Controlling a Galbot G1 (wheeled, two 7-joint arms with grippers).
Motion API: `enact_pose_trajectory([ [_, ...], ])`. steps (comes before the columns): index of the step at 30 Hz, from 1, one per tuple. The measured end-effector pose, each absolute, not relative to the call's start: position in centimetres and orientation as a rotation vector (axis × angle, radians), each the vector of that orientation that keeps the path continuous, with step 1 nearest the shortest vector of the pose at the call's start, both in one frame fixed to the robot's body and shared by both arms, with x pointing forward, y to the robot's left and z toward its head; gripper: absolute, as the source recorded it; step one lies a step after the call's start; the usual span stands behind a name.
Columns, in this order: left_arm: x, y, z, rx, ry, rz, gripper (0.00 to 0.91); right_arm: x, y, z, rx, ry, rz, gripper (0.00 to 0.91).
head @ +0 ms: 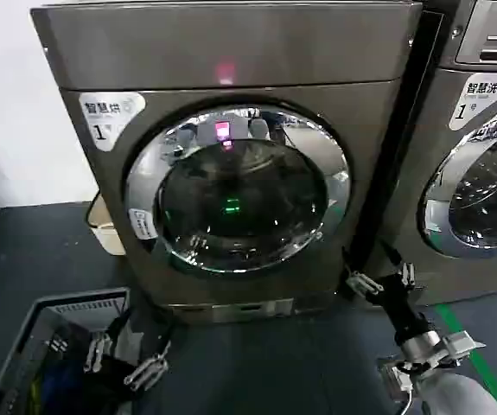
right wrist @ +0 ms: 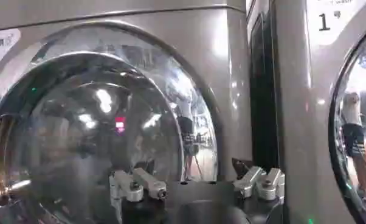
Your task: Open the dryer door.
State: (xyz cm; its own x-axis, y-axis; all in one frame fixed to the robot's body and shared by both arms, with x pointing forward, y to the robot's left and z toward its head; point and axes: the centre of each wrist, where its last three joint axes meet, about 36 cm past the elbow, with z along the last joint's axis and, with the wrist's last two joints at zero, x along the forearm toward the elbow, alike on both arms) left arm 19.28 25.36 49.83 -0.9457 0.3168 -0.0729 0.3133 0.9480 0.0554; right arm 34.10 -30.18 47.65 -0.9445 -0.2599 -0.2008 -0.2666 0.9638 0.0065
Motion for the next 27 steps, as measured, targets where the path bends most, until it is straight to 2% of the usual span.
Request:
enact_pose_trajectory([
  [8, 19.5, 25.2, 49.6, 0.52, 3.016, 0.137, 0.907, 36.0, -31.2, 47.4, -0.748, 2.908, 0.057, 0.907],
  [13, 19.7, 25.2, 49.5, 0.513, 3.016, 0.153, 0.907, 38.1, -31.4, 48.1, -0.899, 2.933, -0.036, 0.907],
  [27, 19.5, 24.5, 49.7, 0.54, 2.999, 0.107, 0.907, 43.9, -27.2, 48.6, -1.337, 2.735, -0.116, 0.907],
])
